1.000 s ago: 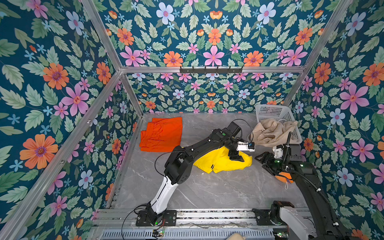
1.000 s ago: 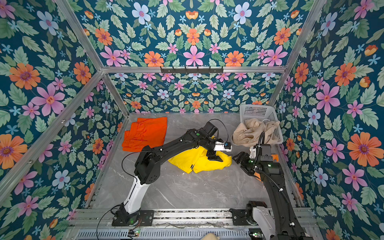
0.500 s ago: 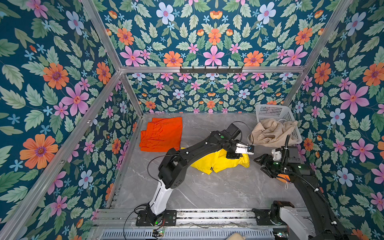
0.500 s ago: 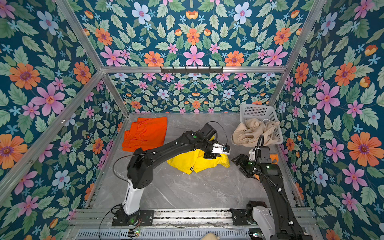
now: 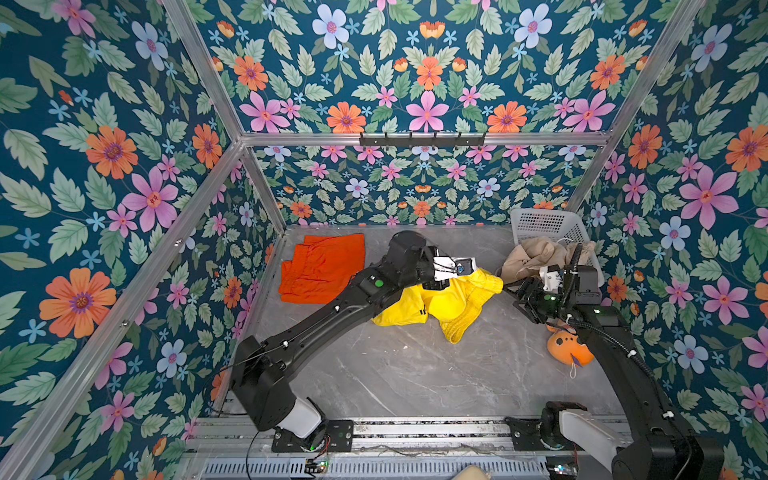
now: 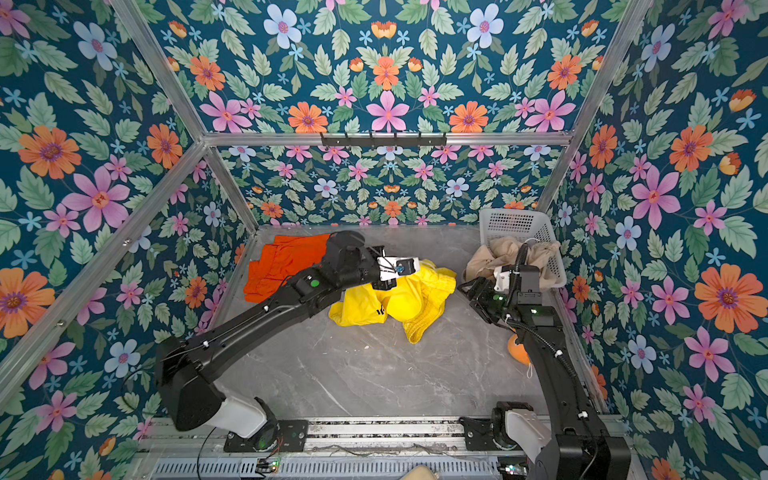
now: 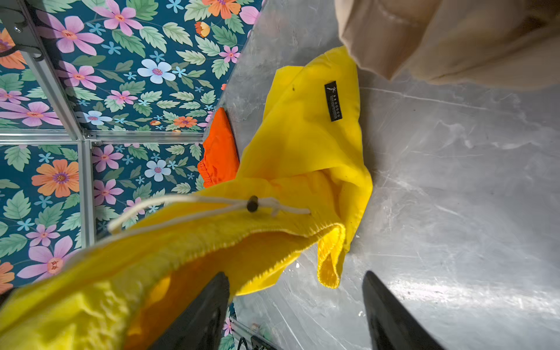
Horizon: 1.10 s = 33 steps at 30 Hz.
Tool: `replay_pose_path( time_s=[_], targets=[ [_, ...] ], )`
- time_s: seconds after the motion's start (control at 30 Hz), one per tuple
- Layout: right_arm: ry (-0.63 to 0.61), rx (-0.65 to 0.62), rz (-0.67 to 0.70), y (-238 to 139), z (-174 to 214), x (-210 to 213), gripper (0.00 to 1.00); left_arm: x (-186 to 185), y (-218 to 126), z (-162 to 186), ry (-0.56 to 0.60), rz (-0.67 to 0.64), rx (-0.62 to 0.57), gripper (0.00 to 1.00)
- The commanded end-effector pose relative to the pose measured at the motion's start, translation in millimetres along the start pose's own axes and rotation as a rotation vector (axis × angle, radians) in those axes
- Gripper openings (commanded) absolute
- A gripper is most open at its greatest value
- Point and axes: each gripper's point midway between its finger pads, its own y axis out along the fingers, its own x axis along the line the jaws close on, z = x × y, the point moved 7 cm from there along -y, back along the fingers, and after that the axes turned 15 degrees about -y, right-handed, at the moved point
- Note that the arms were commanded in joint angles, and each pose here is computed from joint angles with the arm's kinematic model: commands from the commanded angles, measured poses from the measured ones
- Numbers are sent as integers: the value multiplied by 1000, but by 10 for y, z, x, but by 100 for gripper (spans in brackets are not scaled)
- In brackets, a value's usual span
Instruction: Fold and stack the shorts
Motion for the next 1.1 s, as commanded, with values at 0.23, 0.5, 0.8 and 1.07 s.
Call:
replay_pose_path(
  time_s=[0.23, 0.5, 0.8, 1.07],
  targets=[
    [181, 221, -20, 217, 684, -166, 70, -1218, -243, 933, -220, 89, 92, 0],
    [297, 312, -36, 317, 1113, -271, 72, -1343, -415, 1306, -263, 38, 205, 0],
    [230, 222, -71, 579, 1472, -200, 75, -1208, -303, 1139, -578, -36, 109, 0],
    [227, 127, -163, 608, 1444, -126, 76, -998, -297, 875, -925, -1, -82, 0]
  ],
)
